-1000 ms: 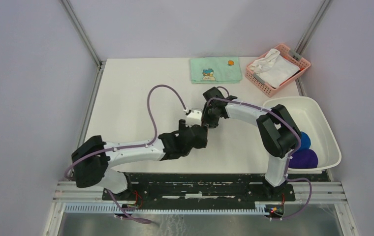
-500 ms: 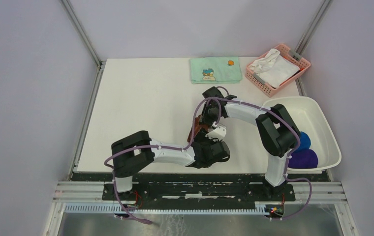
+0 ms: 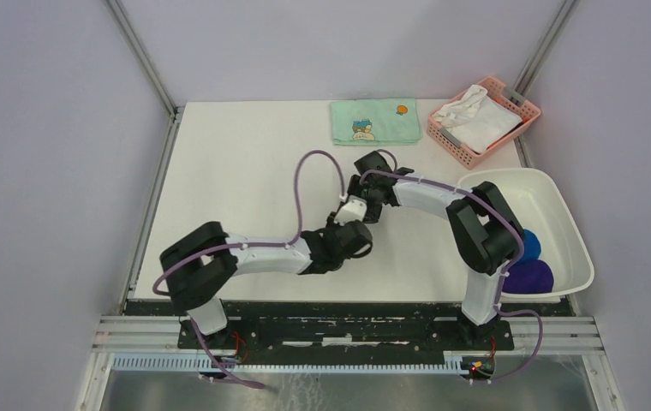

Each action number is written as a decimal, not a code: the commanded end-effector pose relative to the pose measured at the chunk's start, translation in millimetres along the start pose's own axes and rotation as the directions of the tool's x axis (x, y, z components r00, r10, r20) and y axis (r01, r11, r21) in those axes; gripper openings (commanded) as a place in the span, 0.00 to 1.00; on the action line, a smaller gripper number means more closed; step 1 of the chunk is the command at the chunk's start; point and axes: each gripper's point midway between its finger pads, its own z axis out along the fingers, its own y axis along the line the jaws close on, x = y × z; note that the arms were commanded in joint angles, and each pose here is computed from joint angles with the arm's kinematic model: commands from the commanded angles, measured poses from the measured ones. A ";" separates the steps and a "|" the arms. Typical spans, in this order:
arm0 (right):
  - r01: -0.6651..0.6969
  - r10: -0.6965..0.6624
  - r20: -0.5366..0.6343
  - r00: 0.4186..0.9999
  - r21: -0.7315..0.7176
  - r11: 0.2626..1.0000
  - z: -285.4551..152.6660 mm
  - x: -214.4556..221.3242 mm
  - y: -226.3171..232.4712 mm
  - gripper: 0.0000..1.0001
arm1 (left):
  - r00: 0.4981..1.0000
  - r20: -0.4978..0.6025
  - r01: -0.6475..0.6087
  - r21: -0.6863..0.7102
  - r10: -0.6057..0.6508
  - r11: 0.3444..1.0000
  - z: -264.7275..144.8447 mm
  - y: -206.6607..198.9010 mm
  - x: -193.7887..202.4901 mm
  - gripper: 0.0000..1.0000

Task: Roll the towels
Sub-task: Roll the towel at the center of the board, then pick up the towel at the center of the board.

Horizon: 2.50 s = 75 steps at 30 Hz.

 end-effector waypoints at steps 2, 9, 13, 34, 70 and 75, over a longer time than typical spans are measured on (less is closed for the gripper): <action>0.006 0.000 0.039 0.999 -0.153 0.988 -20.8 -8.3 19.5 0.69 | 0.944 -0.130 0.326 0.215 -0.303 0.921 1.4 5.4 3.3 0.36; -0.040 0.063 0.067 0.996 -0.301 0.953 -28.1 -13.7 26.9 0.78 | 0.838 -0.271 0.542 0.323 -0.473 0.776 5.6 15.5 10.7 0.33; -0.059 0.095 0.079 0.992 -0.375 0.925 -28.1 -14.3 29.5 0.82 | 0.808 -0.328 0.584 0.339 -0.489 0.738 9.7 13.6 11.5 0.33; -0.048 0.056 0.039 0.998 -0.170 0.984 9.4 2.7 -15.5 0.80 | 0.729 -0.472 0.670 0.339 -0.496 0.661 26.1 5.4 19.9 0.34; 0.148 -0.176 0.116 0.978 0.216 0.965 -37.4 -39.5 -44.8 0.32 | 0.836 0.089 0.541 0.041 -0.542 0.840 -94.4 234.3 -91.9 0.93; -0.046 -0.002 0.296 0.955 0.154 0.987 -107.9 -94.9 -76.0 0.33 | 0.874 0.163 0.479 -0.131 -0.458 0.868 -96.5 269.5 -89.2 0.93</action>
